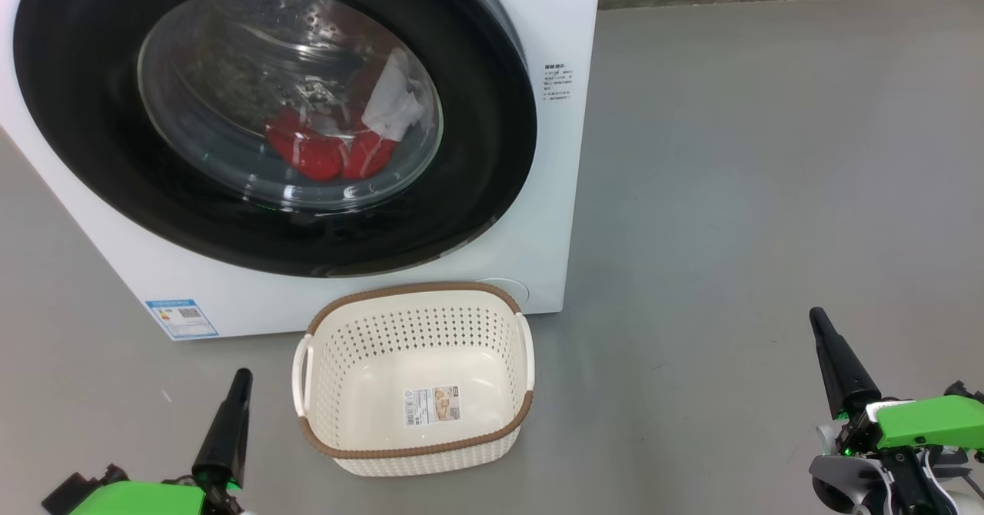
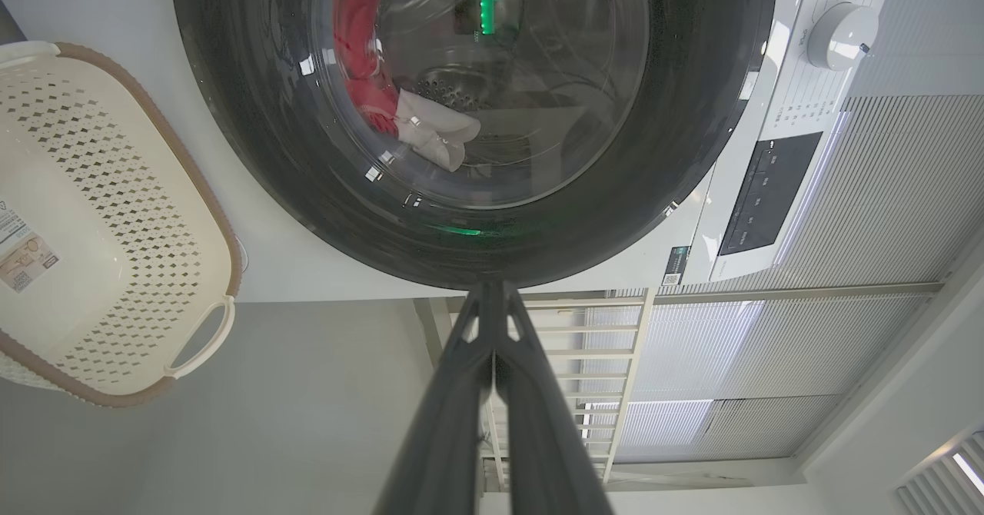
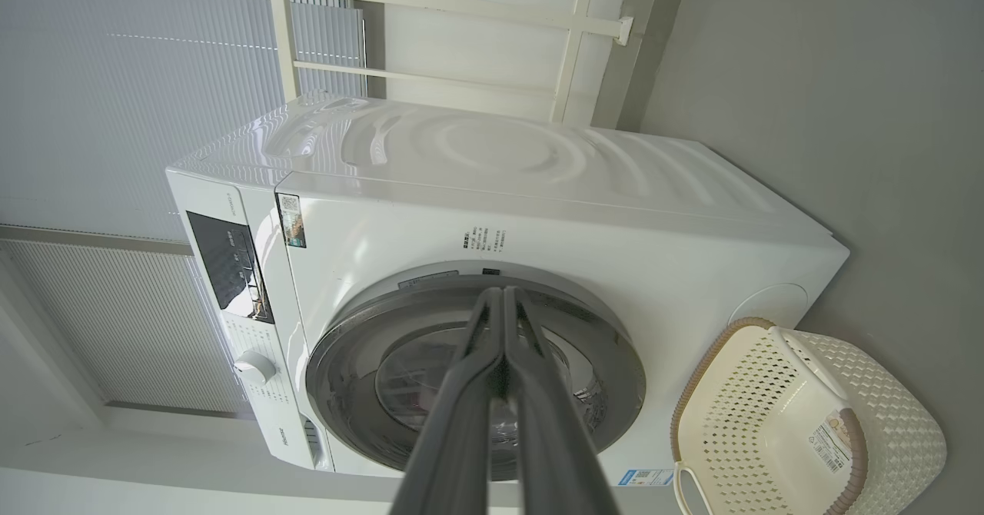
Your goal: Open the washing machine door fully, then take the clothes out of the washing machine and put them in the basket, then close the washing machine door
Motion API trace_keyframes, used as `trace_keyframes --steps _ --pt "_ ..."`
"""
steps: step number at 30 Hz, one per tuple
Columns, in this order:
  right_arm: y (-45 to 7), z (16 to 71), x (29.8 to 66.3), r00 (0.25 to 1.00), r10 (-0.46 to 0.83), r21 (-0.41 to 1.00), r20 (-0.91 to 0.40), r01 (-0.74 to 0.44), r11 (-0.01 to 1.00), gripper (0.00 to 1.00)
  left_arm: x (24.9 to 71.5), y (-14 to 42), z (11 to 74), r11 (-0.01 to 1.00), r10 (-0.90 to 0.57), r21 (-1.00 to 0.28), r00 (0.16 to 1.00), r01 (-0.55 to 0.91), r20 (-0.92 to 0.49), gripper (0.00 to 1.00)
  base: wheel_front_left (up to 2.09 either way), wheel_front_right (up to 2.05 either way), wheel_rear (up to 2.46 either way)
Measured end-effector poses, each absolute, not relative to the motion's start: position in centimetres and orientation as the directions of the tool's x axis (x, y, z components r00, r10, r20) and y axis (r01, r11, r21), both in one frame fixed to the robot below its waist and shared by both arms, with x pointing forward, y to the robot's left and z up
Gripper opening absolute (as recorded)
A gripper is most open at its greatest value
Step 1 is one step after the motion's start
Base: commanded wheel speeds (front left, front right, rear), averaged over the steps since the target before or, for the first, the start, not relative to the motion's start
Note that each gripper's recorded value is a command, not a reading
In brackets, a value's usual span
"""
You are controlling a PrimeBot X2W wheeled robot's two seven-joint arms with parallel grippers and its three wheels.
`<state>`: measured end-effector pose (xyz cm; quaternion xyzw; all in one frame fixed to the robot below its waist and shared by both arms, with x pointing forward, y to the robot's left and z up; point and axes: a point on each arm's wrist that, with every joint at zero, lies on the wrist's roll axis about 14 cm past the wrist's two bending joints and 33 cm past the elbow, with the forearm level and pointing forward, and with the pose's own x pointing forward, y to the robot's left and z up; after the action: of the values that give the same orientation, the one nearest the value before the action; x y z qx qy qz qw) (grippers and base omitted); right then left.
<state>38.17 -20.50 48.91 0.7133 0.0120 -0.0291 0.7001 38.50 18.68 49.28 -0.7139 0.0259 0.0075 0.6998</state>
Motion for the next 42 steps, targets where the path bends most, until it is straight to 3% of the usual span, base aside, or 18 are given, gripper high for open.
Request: trace_keyframes --steps 12,13,23,36,42 --pt "-20.5 48.9 38.2 0.998 -0.024 0.998 -0.058 0.058 -0.020 0.00 38.5 18.7 49.3 -0.020 -0.026 -0.999 0.999 -0.047 -0.047 0.00 0.00 0.00 0.00" --pt "-20.5 48.9 38.2 0.998 -0.024 0.998 -0.058 0.058 -0.020 1.00 38.5 18.7 49.3 -0.020 -0.026 -0.999 0.999 -0.047 -0.047 1.00 0.00 0.00 0.00" --pt "-19.2 43.4 35.4 0.974 -0.012 0.972 -0.225 0.224 -0.066 1.00 36.1 17.7 44.3 -0.048 -0.037 -0.979 0.980 -0.199 -0.198 1.00 0.00 0.00 0.00" --pt "-18.3 44.0 36.2 0.978 0.000 0.977 -0.208 0.208 -0.053 1.00 36.6 17.3 44.6 -0.037 -0.030 -0.981 0.981 -0.191 -0.190 1.00 0.00 0.00 0.00" --pt "-17.9 44.4 36.8 0.980 0.007 0.980 -0.200 0.200 -0.006 1.00 37.1 17.1 45.0 0.032 -0.030 -0.983 0.983 -0.179 -0.180 1.00 0.00 0.00 0.00"
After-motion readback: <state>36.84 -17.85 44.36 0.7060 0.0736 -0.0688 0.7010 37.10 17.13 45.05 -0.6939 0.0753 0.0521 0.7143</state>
